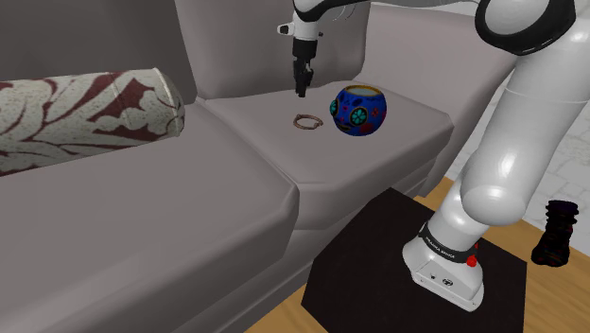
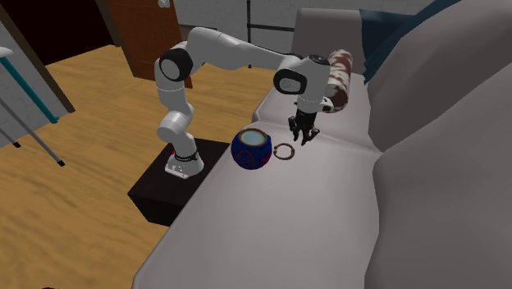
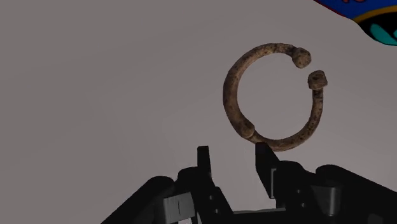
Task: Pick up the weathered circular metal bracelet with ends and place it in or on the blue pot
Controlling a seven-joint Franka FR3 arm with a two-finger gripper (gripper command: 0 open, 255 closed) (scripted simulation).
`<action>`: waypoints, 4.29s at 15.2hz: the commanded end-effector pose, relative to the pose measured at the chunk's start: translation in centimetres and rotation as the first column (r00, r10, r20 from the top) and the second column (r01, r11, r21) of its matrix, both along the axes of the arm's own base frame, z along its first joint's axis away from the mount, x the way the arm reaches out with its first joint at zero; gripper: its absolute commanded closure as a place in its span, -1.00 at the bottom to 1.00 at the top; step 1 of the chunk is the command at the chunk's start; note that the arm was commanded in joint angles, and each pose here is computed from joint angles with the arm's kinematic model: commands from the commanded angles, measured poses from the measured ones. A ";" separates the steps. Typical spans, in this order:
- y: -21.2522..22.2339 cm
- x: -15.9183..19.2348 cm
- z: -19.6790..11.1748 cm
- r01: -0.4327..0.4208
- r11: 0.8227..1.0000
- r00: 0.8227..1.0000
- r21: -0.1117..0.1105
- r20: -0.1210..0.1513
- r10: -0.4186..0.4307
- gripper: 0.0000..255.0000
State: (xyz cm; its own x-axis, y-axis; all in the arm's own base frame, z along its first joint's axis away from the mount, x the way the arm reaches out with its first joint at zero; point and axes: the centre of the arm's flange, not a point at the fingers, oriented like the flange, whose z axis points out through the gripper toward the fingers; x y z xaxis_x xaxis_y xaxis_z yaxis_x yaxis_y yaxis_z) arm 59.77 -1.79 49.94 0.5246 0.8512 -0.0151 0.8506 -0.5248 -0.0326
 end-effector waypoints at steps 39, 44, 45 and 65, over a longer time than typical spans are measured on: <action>4.4 -6.7 -5.6 0.153 0.988 0.978 -0.024 -0.137 -0.155 1.00; 4.4 -6.7 -2.9 0.153 0.988 0.978 -0.024 -0.137 -0.155 1.00; 4.4 -6.7 -2.4 0.153 0.988 0.978 -0.024 -0.137 -0.155 1.00; 4.4 -6.7 8.2 0.153 0.988 0.978 -0.024 -0.137 -0.155 1.00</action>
